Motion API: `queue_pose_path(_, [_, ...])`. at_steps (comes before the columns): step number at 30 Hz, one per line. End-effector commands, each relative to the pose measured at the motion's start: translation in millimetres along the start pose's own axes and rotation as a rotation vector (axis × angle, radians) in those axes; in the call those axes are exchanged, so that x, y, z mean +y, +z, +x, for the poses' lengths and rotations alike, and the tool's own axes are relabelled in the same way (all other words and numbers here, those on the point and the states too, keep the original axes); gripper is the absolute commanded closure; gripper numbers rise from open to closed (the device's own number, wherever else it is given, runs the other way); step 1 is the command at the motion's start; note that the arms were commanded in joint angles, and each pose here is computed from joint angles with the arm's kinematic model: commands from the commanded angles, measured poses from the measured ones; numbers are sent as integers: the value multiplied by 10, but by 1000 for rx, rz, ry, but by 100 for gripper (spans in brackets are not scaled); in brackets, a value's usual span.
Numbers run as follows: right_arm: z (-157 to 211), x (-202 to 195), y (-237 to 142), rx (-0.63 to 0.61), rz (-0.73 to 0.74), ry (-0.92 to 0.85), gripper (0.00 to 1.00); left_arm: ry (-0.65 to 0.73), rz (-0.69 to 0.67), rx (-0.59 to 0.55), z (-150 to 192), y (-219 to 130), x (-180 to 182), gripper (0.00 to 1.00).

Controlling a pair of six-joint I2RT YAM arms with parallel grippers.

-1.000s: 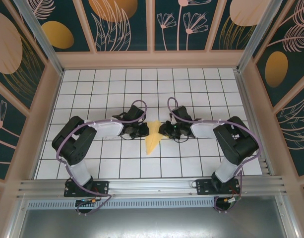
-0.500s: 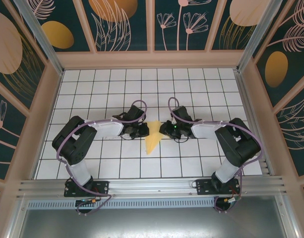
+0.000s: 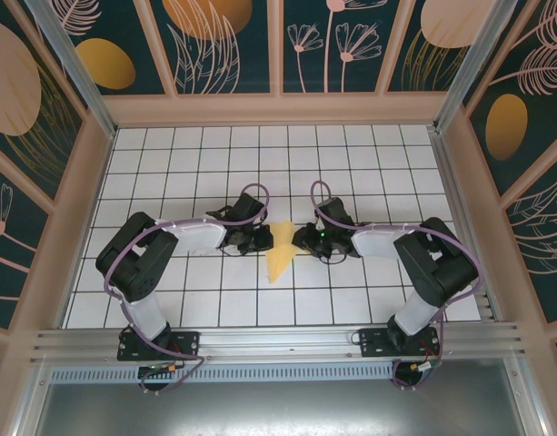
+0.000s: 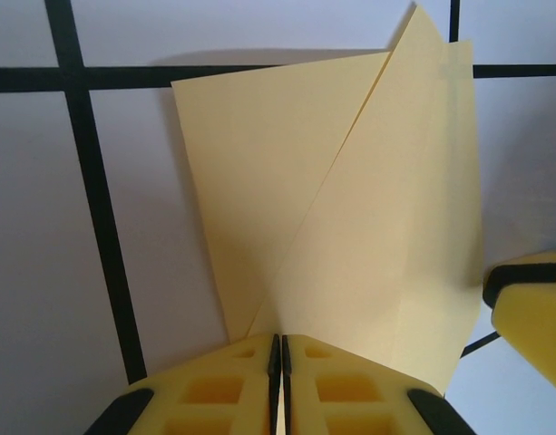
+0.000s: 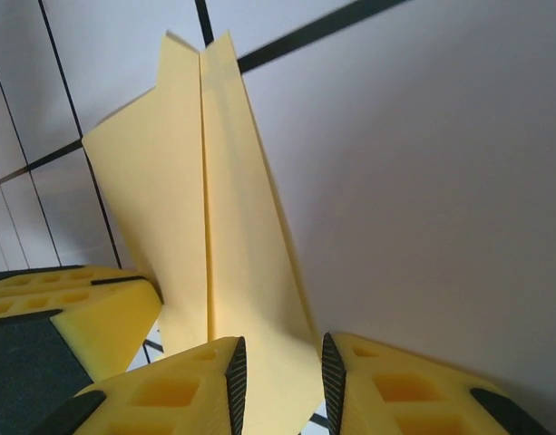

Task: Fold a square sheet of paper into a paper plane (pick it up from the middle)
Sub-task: Fourth fold the wing at the center of the table.

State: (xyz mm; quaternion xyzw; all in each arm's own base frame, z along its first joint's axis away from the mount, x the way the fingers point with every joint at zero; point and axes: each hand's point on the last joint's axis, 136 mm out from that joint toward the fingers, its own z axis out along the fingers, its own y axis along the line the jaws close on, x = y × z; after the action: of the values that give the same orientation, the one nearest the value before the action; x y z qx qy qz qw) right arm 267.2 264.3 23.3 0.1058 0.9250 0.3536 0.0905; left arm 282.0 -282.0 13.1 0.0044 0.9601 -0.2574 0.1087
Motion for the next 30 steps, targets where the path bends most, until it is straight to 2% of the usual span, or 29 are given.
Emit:
queue_pose_path(1, [129, 8, 58, 48, -33, 30, 69, -13, -35, 63, 182, 105, 178, 86])
queue_pose_path(11, [37, 166, 62, 24, -91, 14, 68, -18, -36, 68, 218, 110, 206, 86])
queue_pose_path(18, [-200, 310, -3, -40, -170, -17, 60, -24, -29, 70, 243, 112, 210, 86])
queue_pose_path(25, [-195, 474, 64, 24, -269, -83, 58, -29, -22, 65, 239, 113, 206, 86])
queue_pose_path(30, [-150, 493, 94, 57, -272, -103, 58, -31, -22, 54, 220, 90, 197, 86])
